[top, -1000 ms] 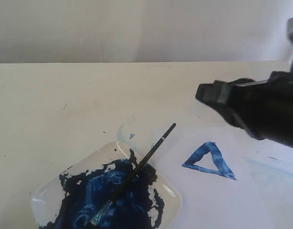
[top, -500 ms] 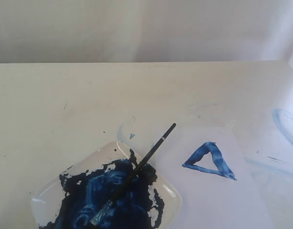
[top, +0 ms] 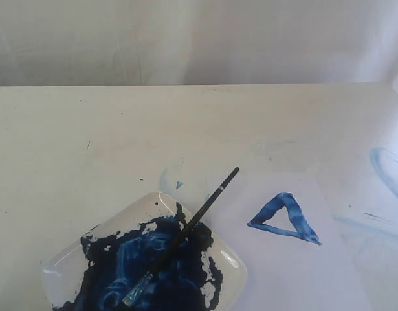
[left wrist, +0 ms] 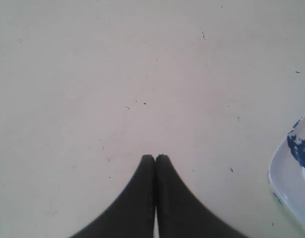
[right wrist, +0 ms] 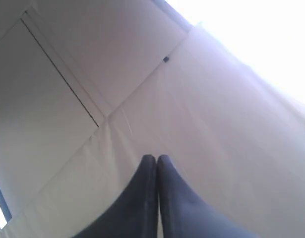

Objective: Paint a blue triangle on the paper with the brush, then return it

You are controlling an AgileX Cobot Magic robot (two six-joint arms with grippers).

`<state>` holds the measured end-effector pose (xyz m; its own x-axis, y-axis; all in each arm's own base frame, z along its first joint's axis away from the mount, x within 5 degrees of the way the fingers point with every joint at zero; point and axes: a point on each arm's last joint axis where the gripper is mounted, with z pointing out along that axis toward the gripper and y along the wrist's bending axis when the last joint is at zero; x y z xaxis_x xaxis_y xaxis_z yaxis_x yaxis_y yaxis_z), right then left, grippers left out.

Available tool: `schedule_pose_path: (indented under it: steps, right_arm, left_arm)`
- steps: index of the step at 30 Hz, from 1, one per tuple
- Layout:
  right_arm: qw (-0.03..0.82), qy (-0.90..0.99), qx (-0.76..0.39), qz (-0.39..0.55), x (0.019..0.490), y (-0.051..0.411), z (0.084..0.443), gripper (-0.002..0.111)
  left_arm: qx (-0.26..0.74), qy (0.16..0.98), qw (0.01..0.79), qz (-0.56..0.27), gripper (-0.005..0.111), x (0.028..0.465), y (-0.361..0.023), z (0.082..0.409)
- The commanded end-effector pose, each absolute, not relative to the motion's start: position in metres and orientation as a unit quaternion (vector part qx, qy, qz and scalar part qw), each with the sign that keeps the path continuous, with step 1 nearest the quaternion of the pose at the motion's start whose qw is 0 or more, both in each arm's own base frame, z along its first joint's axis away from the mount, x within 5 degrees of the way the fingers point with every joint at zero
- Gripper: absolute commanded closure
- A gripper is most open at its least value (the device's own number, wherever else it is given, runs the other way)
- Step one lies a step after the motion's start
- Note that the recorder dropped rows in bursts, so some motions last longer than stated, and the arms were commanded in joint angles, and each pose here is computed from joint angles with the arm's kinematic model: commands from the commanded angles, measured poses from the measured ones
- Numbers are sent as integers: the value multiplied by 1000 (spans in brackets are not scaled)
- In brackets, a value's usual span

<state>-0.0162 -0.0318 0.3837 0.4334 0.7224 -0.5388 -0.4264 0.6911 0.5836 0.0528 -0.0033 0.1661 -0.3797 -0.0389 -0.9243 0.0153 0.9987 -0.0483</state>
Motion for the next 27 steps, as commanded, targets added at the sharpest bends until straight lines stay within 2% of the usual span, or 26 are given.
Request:
schedule_pose_path:
  steps: [1,7,12,21,27]
  right_arm:
    - [830,401,189,338,-16,-33,383,108]
    - [855,427,141,260,1,-25,360,108]
    - [852,446,74,265,21,-7,323,108]
    - [796,549,45,253,48,8,246,108]
    - [783,590,-34,191,50,15,233,108]
  left_arm:
    - [-6,831,555,-29,107,52,-4,165]
    - [-6,831,555,-29,107,52,-4,165]
    - [-6,831,555,-29,107,52,-4,165]
    - [-6,831,555,-29,107,52,-4,165]
    - [-6,831,555,-29,107,52,-4,165]
